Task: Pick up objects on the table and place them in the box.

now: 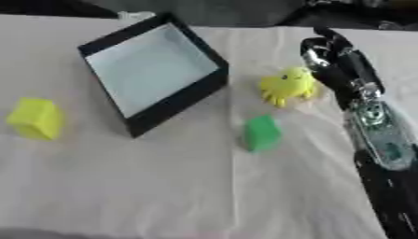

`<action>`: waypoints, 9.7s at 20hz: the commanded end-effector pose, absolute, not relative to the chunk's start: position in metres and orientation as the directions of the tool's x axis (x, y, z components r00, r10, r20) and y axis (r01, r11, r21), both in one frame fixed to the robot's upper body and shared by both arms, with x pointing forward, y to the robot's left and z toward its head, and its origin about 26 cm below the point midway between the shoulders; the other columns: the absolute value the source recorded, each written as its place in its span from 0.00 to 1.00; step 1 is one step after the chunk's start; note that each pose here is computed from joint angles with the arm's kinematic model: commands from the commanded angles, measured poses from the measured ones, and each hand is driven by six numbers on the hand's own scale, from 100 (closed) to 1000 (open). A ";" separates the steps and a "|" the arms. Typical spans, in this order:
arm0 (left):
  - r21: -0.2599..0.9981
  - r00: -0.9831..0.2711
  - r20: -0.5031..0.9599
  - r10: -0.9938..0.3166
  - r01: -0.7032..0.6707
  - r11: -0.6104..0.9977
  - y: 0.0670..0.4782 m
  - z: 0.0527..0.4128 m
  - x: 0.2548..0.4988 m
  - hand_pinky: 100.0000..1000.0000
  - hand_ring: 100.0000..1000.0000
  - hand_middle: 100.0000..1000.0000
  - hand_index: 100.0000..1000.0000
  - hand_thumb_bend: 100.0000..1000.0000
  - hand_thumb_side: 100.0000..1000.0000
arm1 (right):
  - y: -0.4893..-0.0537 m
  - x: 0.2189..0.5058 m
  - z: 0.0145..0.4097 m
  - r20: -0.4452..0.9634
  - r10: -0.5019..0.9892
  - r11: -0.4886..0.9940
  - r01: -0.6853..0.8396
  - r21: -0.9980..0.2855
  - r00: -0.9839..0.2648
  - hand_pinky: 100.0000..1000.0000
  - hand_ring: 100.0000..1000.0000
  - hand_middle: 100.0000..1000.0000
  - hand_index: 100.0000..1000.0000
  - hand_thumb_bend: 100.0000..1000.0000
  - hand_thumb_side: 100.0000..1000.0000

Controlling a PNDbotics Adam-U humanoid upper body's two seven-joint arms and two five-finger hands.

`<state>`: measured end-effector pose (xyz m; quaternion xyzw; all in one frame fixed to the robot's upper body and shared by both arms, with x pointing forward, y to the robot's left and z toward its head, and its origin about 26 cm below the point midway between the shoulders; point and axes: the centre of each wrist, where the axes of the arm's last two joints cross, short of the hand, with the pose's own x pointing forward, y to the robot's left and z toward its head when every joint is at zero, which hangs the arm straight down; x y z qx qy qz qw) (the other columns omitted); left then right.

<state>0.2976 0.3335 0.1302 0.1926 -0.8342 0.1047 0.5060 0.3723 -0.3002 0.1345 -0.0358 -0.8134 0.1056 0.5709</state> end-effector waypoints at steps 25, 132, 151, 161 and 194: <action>0.758 -0.395 0.531 -0.749 -0.172 0.629 0.384 0.235 0.289 0.79 0.66 0.80 0.83 0.40 0.62 | -0.312 0.370 0.139 0.910 0.228 0.965 -0.044 -0.259 -0.346 0.88 0.75 0.71 0.89 0.06 0.31; 0.832 -0.449 -0.021 -0.894 0.488 -0.265 0.354 0.209 0.424 0.72 0.64 0.52 0.62 0.17 0.00 | -0.304 0.369 0.117 0.934 0.219 0.961 -0.104 -0.256 -0.282 0.89 0.75 0.72 0.89 0.00 0.39; 0.956 -0.577 -0.117 -0.808 0.156 -0.250 0.293 0.340 0.408 0.72 0.64 0.52 0.61 0.19 0.00 | -0.303 0.372 0.125 0.923 0.232 0.953 -0.118 -0.279 -0.306 0.89 0.75 0.72 0.89 0.00 0.38; 0.982 -0.636 -0.065 -0.769 0.096 -0.162 0.244 0.369 0.430 0.73 0.62 0.51 0.61 0.17 0.00 | -0.298 0.376 0.132 0.917 0.225 0.951 -0.129 -0.279 -0.328 0.89 0.75 0.72 0.89 0.00 0.37; 0.982 -0.506 -0.123 -0.853 0.061 -0.178 0.196 0.263 0.501 0.82 0.82 0.81 0.90 0.49 0.42 | -0.262 0.383 0.140 0.921 0.148 0.944 -0.226 -0.241 -0.361 0.89 0.75 0.72 0.89 0.00 0.38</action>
